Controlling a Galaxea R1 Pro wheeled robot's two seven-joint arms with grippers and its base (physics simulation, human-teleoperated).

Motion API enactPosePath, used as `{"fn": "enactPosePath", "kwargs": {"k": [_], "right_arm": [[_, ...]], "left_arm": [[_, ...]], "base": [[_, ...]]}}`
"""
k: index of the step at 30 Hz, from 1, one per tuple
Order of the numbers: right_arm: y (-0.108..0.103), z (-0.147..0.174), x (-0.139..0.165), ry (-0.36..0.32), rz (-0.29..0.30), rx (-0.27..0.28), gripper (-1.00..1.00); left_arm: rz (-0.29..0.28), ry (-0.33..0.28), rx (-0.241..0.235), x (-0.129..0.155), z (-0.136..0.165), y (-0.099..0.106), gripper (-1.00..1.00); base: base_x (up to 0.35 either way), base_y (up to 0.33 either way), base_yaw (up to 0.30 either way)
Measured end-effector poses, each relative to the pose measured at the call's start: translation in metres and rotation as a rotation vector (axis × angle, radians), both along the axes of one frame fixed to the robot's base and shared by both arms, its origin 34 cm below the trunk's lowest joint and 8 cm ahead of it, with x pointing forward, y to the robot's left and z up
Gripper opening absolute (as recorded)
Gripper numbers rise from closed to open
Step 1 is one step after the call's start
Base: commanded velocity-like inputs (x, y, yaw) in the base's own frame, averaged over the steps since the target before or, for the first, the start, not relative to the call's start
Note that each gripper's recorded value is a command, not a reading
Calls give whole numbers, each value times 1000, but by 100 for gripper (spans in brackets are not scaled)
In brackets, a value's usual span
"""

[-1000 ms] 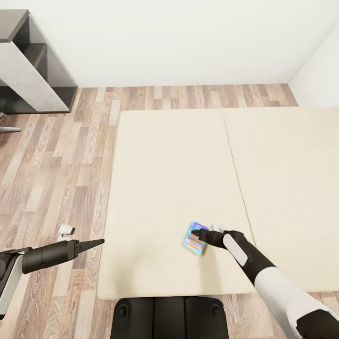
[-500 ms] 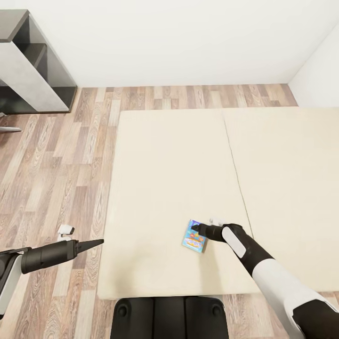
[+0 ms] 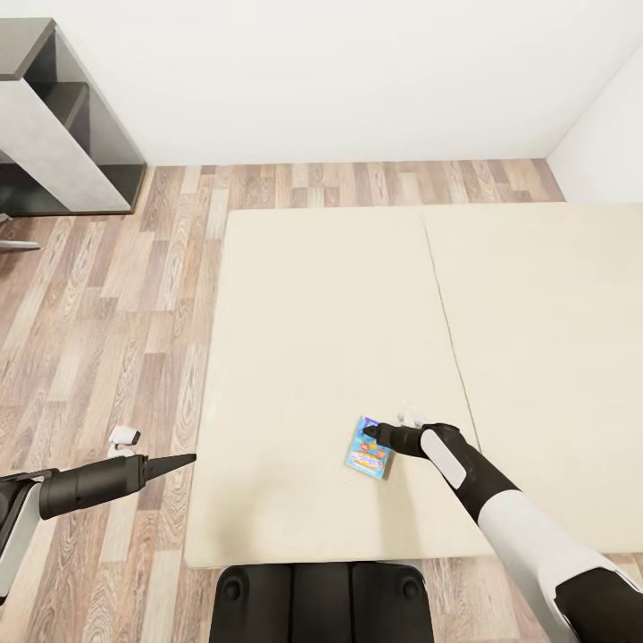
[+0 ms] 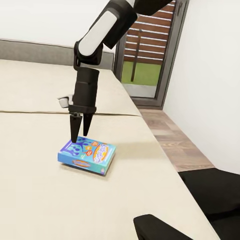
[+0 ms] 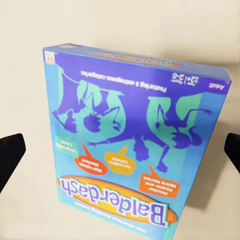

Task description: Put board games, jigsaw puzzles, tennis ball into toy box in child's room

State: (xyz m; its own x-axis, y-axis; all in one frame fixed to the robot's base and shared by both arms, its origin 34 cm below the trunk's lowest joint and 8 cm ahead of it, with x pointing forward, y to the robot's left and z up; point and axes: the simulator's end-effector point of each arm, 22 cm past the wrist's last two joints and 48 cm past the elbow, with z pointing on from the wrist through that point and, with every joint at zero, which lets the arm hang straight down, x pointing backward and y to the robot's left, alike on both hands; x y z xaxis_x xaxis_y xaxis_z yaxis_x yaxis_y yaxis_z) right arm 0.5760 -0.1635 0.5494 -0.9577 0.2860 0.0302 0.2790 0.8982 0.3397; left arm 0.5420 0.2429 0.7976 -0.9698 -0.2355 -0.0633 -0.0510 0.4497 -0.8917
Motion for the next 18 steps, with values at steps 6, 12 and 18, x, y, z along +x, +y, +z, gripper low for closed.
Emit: {"fn": "enactPosePath", "kwargs": {"k": [6,12,18], "right_arm": [[0,0,0,0,1,-1,100],[0,1,1,-2,2,0,100],[0,2,3,-4,2,2,100]], "left_arm": [[0,1,0,0,0,0,100],[1,1,-1,0,0,0,100],[1,1,-1,0,0,0,100]], "base": [[0,0,0],[0,0,0],[0,0,0]]}}
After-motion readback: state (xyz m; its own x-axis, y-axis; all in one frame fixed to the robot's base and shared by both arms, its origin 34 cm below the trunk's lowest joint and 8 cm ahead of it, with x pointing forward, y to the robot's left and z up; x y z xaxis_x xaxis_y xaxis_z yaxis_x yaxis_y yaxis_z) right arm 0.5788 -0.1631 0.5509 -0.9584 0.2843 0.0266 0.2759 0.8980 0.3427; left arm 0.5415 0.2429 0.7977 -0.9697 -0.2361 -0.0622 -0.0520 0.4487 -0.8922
